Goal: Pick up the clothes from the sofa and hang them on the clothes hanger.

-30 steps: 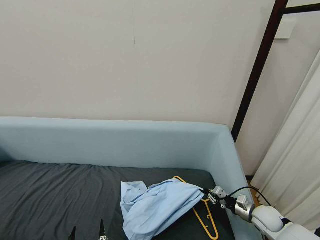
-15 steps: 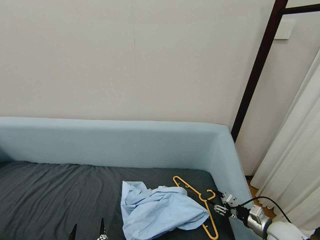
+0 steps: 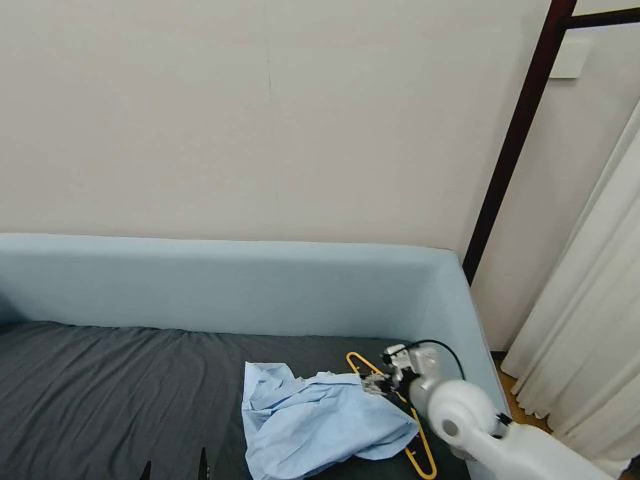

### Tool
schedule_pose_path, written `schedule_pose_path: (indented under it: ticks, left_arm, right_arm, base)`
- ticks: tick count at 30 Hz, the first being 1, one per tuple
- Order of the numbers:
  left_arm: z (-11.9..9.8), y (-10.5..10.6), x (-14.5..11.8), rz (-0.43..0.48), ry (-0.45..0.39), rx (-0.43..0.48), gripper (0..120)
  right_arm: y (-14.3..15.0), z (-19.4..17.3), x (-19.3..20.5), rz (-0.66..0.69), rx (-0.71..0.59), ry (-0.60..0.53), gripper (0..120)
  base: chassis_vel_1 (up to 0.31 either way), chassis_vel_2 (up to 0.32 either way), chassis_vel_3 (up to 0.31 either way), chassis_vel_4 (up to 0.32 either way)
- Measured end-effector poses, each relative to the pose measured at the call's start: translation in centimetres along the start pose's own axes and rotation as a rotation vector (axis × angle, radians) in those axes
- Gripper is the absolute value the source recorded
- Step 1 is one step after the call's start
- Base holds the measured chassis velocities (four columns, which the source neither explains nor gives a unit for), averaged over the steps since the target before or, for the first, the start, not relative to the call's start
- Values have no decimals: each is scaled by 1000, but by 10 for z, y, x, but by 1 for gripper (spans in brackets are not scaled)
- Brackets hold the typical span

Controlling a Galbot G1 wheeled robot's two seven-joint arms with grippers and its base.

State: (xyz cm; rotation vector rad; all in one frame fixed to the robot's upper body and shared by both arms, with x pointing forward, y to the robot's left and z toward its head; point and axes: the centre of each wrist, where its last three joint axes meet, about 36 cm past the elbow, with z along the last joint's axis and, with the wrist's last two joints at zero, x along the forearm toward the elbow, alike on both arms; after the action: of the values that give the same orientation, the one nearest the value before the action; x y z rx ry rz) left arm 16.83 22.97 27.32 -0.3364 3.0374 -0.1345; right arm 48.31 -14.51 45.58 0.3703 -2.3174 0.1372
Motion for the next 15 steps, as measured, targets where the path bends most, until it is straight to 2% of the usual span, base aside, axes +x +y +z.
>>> schedule_pose_path:
  ticks: [1, 5, 11, 15]
  left_arm:
    - [0, 0, 0, 0, 0, 0, 100]
    - [3, -1, 4, -7, 1, -2, 100]
    - [8, 2, 7, -14, 7, -8, 100]
    - [9, 3, 6, -16, 7, -9, 100]
  right_arm:
    - [0, 0, 0, 0, 0, 0, 100]
    - [32, -24, -44, 29, -30, 97, 100]
    - [63, -47, -75, 86, -40, 135, 100]
    - [104, -77, -97, 125, -74, 161, 100]
  base:
    - [0, 0, 0, 0]
    - [0, 0, 0, 0]
    - [0, 0, 0, 0]
    - [0, 0, 0, 0]
